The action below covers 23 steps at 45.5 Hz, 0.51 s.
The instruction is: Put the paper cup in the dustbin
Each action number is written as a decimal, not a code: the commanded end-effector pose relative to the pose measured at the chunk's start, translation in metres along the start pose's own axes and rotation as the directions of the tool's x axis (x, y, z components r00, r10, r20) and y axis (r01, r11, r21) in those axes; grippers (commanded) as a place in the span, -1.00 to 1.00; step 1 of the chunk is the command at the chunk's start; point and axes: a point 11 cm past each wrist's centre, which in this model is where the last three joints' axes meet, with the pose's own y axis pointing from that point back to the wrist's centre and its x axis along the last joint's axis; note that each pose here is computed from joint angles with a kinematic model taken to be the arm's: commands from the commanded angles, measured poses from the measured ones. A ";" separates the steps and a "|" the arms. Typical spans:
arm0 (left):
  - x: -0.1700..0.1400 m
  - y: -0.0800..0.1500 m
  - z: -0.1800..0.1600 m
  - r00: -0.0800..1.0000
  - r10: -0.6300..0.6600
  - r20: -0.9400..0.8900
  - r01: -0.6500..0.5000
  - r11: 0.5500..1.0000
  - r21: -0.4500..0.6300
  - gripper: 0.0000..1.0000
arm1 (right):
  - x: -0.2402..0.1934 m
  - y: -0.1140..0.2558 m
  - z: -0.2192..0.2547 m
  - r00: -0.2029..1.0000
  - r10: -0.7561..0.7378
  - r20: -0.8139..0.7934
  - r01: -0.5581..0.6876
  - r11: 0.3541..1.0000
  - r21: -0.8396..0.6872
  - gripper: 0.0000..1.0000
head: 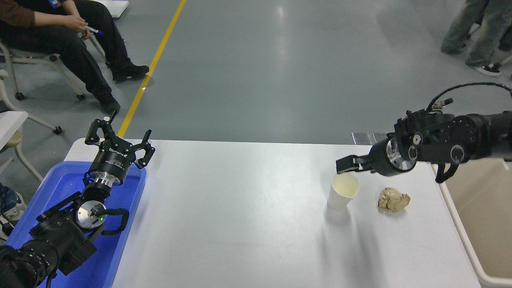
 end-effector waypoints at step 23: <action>0.000 0.000 0.000 1.000 0.000 0.000 0.000 1.000 0.000 1.00 | 0.002 -0.027 0.005 0.988 -0.026 -0.149 0.011 0.994 -0.106 1.00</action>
